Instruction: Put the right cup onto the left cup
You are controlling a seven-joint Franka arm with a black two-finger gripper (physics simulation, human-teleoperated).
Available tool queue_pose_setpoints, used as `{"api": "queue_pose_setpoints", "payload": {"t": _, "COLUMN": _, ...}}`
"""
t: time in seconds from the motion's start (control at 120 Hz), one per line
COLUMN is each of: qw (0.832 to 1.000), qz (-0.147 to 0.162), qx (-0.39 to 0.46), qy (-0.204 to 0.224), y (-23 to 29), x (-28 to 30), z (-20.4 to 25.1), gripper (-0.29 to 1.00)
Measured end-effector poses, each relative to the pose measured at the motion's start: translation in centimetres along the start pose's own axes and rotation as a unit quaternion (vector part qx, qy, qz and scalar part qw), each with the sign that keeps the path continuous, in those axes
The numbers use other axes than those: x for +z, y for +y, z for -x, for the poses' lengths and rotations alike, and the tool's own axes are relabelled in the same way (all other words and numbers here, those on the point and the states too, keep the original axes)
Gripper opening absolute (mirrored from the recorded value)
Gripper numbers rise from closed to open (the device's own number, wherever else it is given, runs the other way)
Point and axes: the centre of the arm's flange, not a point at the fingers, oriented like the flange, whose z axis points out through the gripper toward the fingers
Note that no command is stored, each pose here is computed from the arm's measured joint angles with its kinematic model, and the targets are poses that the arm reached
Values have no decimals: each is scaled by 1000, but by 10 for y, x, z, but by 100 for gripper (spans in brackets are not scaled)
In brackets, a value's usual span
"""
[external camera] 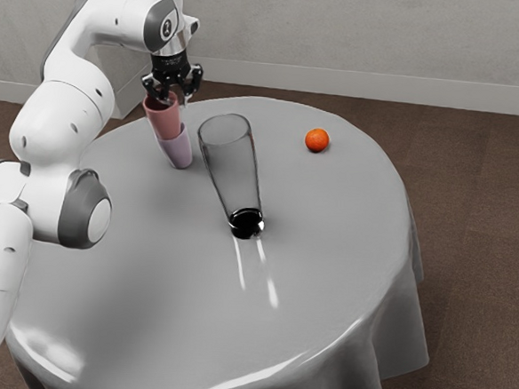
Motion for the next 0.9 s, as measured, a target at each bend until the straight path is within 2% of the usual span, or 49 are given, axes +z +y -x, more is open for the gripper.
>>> {"api": "queue_pose_setpoints", "payload": {"t": 0.108, "qw": 1000, "qz": 2, "qx": 0, "qy": 2, "y": 0, "x": -1, "z": 0, "gripper": 40}}
{"api": "queue_pose_setpoints", "payload": {"t": 0.242, "qw": 1000, "qz": 3, "qx": 0, "qy": 5, "y": 0, "x": -4, "z": -1, "gripper": 54}}
{"api": "queue_pose_setpoints", "payload": {"t": 0.492, "qw": 1000, "qz": 5, "qx": 0, "qy": 6, "y": -1, "x": -10, "z": -1, "gripper": 64}}
{"api": "queue_pose_setpoints", "payload": {"t": 0.617, "qw": 1000, "qz": 25, "qx": -7, "qy": -7, "y": -28, "x": -60, "z": 5, "gripper": 66}}
{"api": "queue_pose_setpoints", "payload": {"t": 0.75, "qw": 996, "qz": 55, "qx": 49, "qy": -47, "y": -66, "x": -125, "z": 60, "gripper": 68}}
{"api": "queue_pose_setpoints", "payload": {"t": 0.9, "qw": 983, "qz": 68, "qx": 168, "qy": -27, "y": -77, "x": -185, "z": 133, "gripper": 69}}
